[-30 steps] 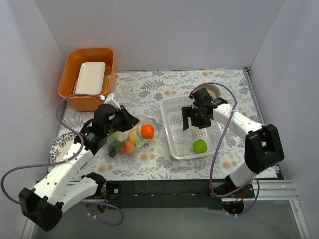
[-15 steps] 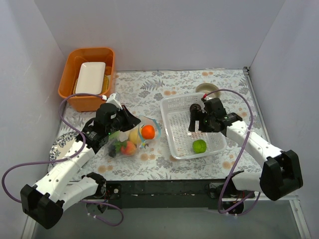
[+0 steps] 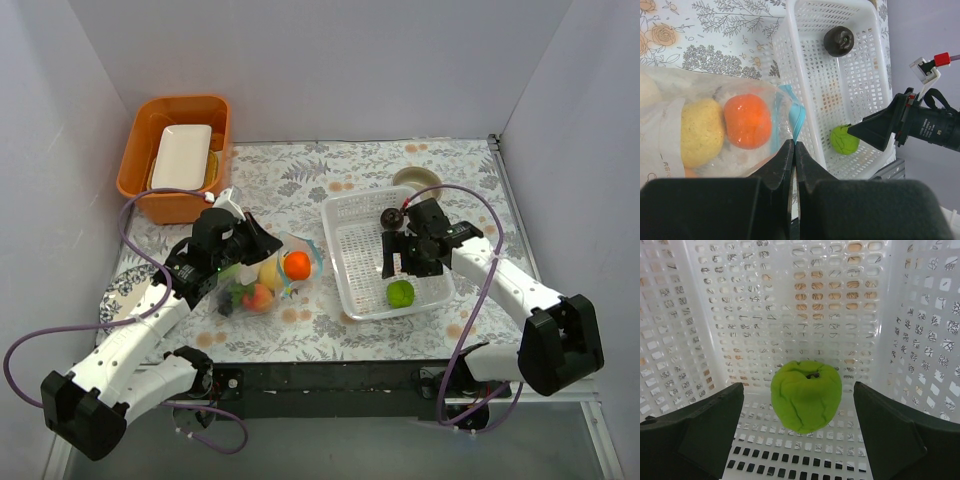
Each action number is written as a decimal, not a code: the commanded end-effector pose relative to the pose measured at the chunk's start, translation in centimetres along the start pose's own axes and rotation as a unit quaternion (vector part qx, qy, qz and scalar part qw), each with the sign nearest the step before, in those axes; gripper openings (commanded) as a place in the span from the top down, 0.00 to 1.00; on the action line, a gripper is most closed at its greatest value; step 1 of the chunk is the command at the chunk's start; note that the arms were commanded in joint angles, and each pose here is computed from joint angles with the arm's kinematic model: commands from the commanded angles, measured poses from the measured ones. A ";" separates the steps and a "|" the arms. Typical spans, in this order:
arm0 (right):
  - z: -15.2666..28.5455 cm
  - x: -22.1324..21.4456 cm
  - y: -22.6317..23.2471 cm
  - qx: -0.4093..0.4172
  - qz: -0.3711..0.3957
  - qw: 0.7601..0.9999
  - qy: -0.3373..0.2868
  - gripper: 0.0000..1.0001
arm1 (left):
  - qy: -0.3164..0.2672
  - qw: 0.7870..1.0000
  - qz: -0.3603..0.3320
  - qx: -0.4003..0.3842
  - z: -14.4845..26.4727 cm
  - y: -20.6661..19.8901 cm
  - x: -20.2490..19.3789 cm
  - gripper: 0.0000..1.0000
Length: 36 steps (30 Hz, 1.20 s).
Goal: Place the food in the zip-top bag and seal the zipper
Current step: Pick up the fake fruit from the bin.
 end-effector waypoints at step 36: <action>-7.0 3.8 3.9 -0.054 0.094 0.994 0.035 0.08 | -0.017 1.000 -0.007 -0.008 1.7 -0.4 0.6 1.00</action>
Point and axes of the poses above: each gripper's point midway between its finger pads, its own z axis back along the fingers, its own y axis along the line the jaws close on, x = y × z, the point moved 8 cm from there along z, back along the fingers, and after that the axes turned 11 degrees about -z, right-handed, at the moved point
